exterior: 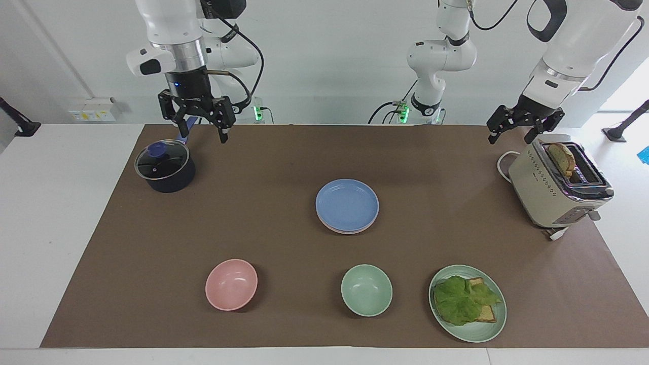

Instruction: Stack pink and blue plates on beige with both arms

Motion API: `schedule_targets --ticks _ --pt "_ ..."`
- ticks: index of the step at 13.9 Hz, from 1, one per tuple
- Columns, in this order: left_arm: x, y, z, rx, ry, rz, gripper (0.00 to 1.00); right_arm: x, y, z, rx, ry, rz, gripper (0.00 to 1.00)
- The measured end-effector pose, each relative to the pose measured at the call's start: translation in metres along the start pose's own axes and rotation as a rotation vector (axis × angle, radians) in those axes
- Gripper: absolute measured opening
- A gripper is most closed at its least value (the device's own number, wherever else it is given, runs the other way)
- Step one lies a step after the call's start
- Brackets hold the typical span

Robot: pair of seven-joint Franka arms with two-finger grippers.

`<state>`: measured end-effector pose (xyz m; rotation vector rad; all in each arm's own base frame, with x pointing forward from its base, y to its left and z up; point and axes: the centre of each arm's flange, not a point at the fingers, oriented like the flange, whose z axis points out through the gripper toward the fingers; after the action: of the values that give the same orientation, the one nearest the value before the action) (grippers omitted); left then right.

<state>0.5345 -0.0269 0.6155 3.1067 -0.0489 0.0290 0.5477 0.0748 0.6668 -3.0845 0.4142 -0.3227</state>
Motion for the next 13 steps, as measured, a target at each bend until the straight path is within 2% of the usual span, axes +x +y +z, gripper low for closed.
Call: schedule_targets --ticks 4,6,9,13 --pt "0.0 0.0 0.0 0.0 0.0 0.0 1.0 0.008 0.072 -0.014 -0.021 -0.033 0.102 1.0" --pt "0.0 0.0 0.0 0.0 0.0 0.0 1.0 0.008 0.099 -0.013 -0.034 -0.078 0.035 1.0" --pt "0.0 0.0 0.0 0.0 0.0 0.0 1.0 0.002 0.114 0.003 -0.04 -0.163 -0.133 1.0" --pt "0.0 0.0 0.0 0.0 0.0 0.0 1.0 0.0 0.111 0.019 -0.039 -0.19 -0.171 1.0"
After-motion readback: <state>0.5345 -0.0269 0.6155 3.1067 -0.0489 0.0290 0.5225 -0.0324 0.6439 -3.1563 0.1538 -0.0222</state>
